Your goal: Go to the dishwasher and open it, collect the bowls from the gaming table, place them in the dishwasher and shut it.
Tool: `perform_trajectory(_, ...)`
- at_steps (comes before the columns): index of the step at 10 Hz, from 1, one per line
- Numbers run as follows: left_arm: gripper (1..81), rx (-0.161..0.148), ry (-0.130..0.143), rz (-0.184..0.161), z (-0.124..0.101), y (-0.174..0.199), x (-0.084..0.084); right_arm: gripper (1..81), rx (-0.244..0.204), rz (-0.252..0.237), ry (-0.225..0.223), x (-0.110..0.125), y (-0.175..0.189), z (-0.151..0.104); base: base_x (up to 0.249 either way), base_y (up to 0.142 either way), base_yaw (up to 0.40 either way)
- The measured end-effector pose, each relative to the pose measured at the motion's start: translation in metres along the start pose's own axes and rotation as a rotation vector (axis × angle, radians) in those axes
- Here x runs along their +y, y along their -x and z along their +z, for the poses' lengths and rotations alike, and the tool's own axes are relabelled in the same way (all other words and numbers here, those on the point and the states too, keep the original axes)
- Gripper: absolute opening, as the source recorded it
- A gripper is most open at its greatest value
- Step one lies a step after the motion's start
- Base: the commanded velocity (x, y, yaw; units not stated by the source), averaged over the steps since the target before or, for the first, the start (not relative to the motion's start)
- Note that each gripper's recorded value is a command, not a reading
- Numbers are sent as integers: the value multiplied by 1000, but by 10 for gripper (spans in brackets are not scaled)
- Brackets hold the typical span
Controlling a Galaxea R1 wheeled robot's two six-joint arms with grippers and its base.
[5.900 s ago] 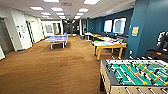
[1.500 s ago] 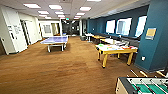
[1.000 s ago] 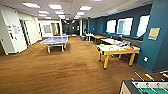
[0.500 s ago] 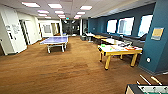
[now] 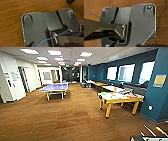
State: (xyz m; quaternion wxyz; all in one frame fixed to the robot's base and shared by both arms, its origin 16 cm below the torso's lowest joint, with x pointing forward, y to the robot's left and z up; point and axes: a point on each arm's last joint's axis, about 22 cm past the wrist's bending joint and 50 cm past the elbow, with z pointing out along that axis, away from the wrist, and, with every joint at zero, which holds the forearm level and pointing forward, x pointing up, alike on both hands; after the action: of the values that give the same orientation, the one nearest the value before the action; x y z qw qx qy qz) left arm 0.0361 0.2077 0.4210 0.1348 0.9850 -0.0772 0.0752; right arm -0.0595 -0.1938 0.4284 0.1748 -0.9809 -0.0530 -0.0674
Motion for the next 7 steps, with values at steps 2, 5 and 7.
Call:
perform_trajectory(2,811,0,0,0,0,0,0,811,1,0,-1,-1,-1,0,142,0,0)
perform_trajectory(5,811,0,0,0,0,0,0,811,1,0,0,0,-1,0,142,0,0)
perform_trajectory(7,811,1,0,0,0,-1,0,811,1,0,-1,-1,-1,0,142,0,0)
